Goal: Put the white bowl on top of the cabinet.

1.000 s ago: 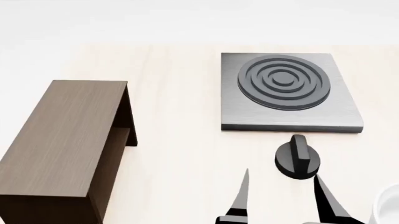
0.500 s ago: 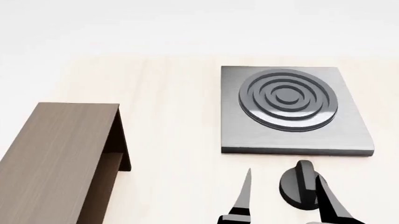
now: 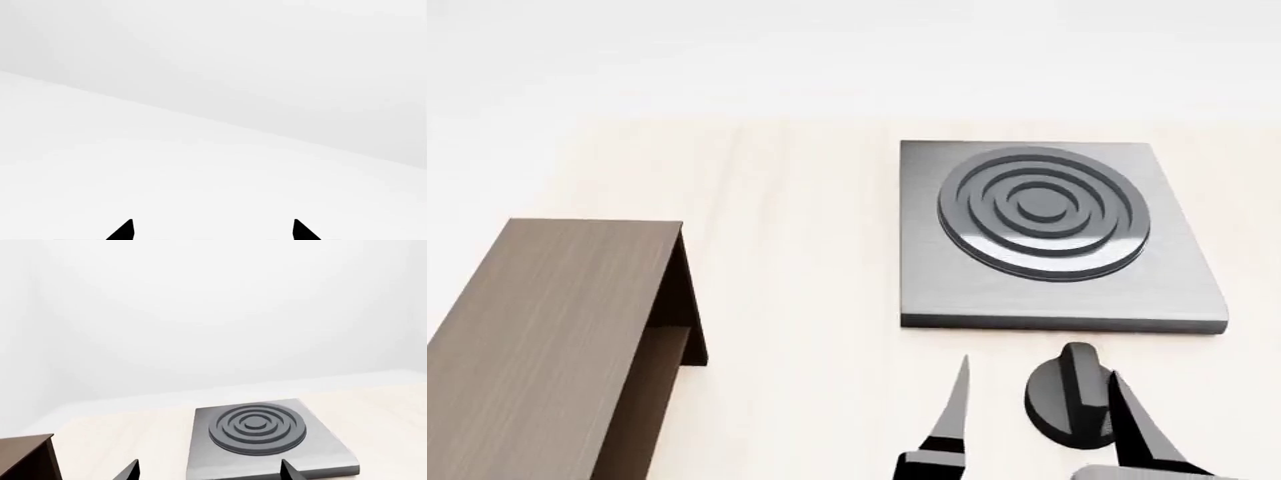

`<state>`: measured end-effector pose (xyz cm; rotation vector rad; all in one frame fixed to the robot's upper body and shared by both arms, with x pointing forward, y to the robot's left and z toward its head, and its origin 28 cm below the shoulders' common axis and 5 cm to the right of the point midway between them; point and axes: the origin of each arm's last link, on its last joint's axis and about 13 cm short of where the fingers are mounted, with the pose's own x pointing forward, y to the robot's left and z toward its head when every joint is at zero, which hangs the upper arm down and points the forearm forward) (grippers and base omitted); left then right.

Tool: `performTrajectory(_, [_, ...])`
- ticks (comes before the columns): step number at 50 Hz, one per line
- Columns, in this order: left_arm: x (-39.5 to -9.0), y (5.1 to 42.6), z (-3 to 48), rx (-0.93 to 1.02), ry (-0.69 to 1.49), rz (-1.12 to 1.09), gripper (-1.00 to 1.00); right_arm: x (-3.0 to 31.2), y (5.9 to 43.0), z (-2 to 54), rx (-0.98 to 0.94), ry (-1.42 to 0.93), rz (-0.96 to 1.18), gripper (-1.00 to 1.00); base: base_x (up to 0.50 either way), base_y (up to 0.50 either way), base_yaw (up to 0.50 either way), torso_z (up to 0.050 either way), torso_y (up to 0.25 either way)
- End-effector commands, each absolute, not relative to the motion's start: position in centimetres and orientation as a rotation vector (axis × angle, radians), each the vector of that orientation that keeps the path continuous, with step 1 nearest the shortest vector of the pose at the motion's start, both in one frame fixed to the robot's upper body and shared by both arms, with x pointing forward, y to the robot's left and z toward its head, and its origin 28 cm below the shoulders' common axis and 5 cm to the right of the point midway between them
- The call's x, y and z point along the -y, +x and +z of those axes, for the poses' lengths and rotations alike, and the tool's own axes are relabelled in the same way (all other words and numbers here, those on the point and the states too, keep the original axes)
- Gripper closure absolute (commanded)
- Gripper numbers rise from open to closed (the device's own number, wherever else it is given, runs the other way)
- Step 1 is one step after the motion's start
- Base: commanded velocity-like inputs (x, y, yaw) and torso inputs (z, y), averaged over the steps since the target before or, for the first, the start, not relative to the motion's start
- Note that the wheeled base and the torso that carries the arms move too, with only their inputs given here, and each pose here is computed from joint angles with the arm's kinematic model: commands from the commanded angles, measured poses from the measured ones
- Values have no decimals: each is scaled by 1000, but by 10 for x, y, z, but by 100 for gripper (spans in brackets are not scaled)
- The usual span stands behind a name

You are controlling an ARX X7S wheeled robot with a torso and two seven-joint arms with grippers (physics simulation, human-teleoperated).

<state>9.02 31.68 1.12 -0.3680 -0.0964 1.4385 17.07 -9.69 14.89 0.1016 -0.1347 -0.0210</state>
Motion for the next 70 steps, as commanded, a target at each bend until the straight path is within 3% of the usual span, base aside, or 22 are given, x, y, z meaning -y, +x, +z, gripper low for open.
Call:
performTrajectory(1, [-317, 90, 10, 92, -370, 1440, -100, 99, 176, 162, 122, 71, -73, -100, 0, 0, 0, 0, 0])
performTrajectory(47, [-319, 87, 7, 86, -385, 1451, -100, 136, 213, 280, 83, 147, -256, -100, 0, 0, 0, 0, 0])
performTrajectory(70, [-319, 86, 6, 83, -386, 1453, -100, 164, 204, 316, -59, 232, -584, -100, 0, 0, 0, 0, 0])
